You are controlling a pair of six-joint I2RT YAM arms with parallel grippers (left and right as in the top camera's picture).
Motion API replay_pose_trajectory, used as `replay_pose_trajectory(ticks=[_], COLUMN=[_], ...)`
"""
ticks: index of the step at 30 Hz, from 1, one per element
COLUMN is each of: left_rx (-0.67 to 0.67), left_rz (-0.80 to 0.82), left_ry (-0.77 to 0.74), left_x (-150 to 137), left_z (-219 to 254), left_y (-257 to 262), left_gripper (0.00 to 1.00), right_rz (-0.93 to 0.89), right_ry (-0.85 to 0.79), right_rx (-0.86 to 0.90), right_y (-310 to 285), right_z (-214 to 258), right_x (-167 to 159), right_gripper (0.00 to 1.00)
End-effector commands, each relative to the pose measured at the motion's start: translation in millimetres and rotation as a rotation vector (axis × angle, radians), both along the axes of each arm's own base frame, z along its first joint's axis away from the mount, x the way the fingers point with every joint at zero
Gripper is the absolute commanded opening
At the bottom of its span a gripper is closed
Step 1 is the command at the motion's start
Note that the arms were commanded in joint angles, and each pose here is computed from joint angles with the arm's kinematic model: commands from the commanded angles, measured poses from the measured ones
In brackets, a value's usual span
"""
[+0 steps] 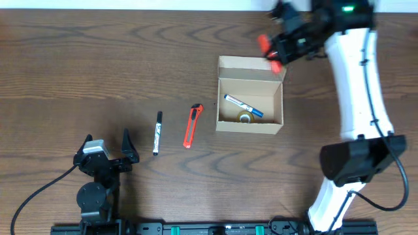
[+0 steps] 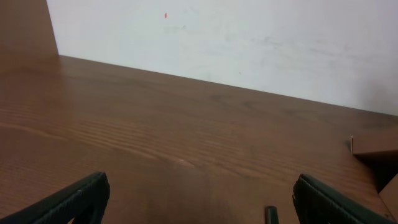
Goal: Pack container
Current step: 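Carry the stapler into the box and lower it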
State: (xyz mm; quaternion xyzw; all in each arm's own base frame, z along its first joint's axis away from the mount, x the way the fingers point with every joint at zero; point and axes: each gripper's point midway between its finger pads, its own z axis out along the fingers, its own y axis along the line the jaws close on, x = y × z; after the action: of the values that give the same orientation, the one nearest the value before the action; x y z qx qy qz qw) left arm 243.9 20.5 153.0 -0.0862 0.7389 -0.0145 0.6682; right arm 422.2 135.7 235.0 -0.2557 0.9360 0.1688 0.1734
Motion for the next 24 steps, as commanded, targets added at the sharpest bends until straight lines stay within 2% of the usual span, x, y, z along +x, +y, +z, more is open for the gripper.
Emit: replay_pose_trajectory(ticks=[1, 12, 24], left_rx=[-0.003, -0.003, -0.003], left_rz=[0.008, 0.008, 0.008], left_ry=[0.054, 0.054, 0.054], left_x=[-1, -1, -1], left_z=[-18, -18, -18], left_y=[2, 2, 2], left_gripper=[0.95, 0.95, 0.95], right_rz=[0.074, 0.097, 0.095], right_ry=[0.061, 0.273, 0.326], right_rx=[-0.057, -0.146, -0.159], right_y=[23, 22, 16], right_z=[-26, -127, -189], right_x=[-19, -58, -79], right_gripper=[0.01, 0.01, 0.01])
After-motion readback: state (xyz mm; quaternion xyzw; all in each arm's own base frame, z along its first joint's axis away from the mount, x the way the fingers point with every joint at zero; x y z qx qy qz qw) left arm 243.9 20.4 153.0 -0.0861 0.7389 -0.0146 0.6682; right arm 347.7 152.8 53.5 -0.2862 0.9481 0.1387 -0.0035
